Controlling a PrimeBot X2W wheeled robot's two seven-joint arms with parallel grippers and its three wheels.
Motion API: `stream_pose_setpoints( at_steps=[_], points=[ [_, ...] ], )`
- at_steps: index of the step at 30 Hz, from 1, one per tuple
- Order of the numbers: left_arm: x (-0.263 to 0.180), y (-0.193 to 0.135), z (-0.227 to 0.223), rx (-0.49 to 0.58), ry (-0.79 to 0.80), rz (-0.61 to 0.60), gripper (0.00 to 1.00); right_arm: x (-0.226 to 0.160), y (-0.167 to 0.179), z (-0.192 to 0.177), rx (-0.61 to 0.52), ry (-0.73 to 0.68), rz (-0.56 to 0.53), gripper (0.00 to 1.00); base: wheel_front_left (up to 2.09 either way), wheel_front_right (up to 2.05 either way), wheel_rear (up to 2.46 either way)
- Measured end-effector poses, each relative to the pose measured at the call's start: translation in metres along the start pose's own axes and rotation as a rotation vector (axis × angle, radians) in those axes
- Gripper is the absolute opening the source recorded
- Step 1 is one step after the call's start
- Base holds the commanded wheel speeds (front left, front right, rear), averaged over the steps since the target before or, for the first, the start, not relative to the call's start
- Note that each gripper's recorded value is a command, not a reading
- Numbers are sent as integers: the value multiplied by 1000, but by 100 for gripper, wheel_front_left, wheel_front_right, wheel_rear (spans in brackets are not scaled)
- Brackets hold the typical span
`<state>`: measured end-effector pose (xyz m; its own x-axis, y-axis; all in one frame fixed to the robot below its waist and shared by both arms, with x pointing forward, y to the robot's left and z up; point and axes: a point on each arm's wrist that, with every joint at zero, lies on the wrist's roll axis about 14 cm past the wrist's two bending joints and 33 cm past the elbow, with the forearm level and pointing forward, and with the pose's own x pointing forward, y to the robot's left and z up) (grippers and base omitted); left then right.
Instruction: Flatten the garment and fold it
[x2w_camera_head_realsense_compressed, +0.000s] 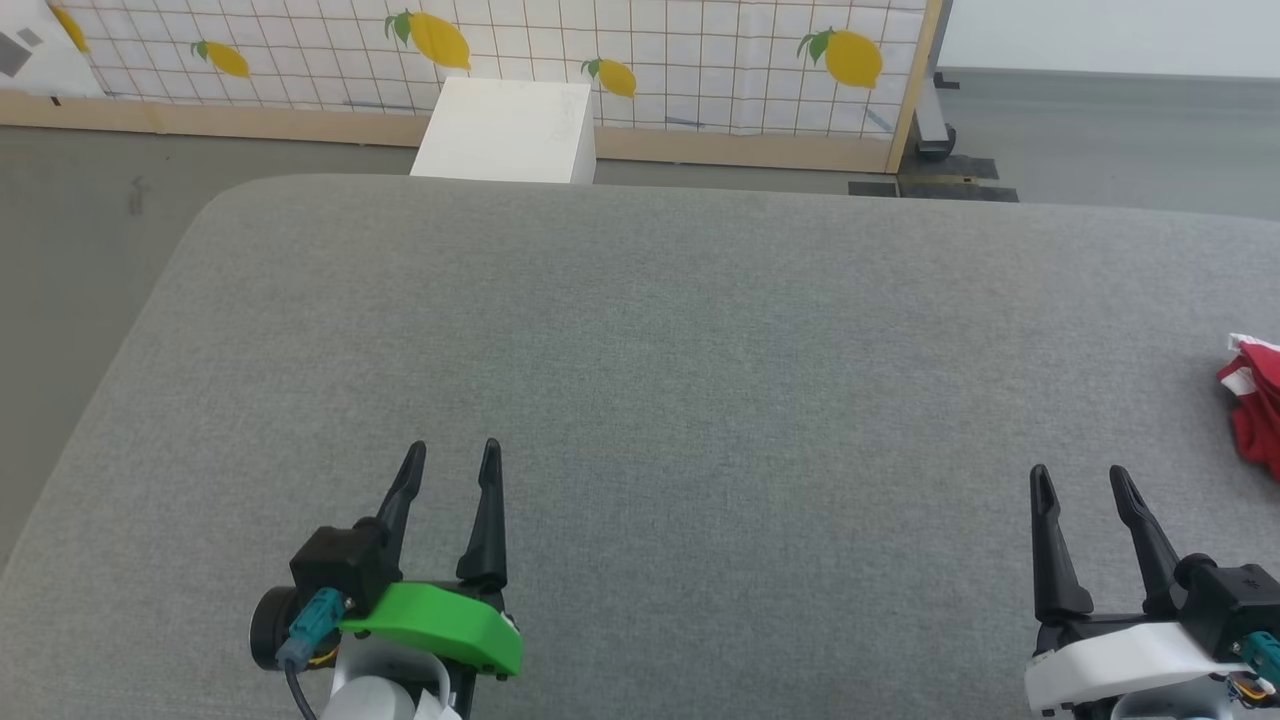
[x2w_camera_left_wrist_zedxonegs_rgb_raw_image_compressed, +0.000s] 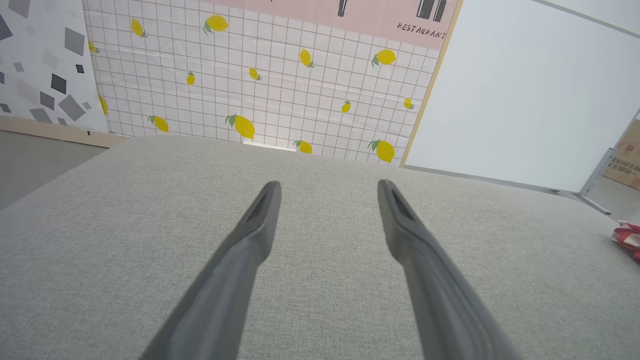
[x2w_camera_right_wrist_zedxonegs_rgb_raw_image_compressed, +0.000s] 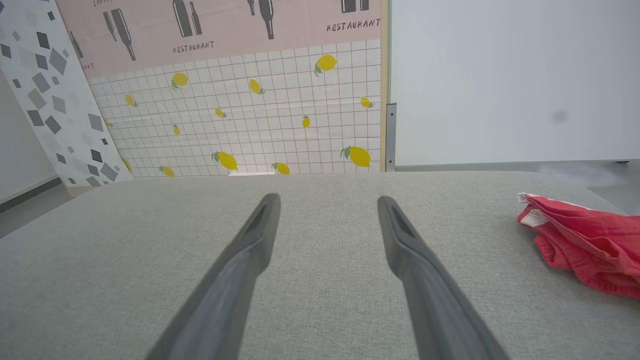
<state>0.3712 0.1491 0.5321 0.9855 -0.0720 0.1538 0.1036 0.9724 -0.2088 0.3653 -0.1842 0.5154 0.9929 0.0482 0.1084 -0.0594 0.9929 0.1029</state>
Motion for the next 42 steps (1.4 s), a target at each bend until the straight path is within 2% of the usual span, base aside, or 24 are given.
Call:
stream_pose_setpoints(
  at_steps=[10,11,42],
  points=[
    [0,1,-4,-1,11,4,100,0,1,-3,8,8,3,100,0,0,0],
    [0,1,-4,-1,11,3,0,0,1,-3,8,8,3,0,0,0,0],
    [3,1,-2,32,26,0,0,-1,3,-5,-11,38,10,0,0,0,0]
  ],
)
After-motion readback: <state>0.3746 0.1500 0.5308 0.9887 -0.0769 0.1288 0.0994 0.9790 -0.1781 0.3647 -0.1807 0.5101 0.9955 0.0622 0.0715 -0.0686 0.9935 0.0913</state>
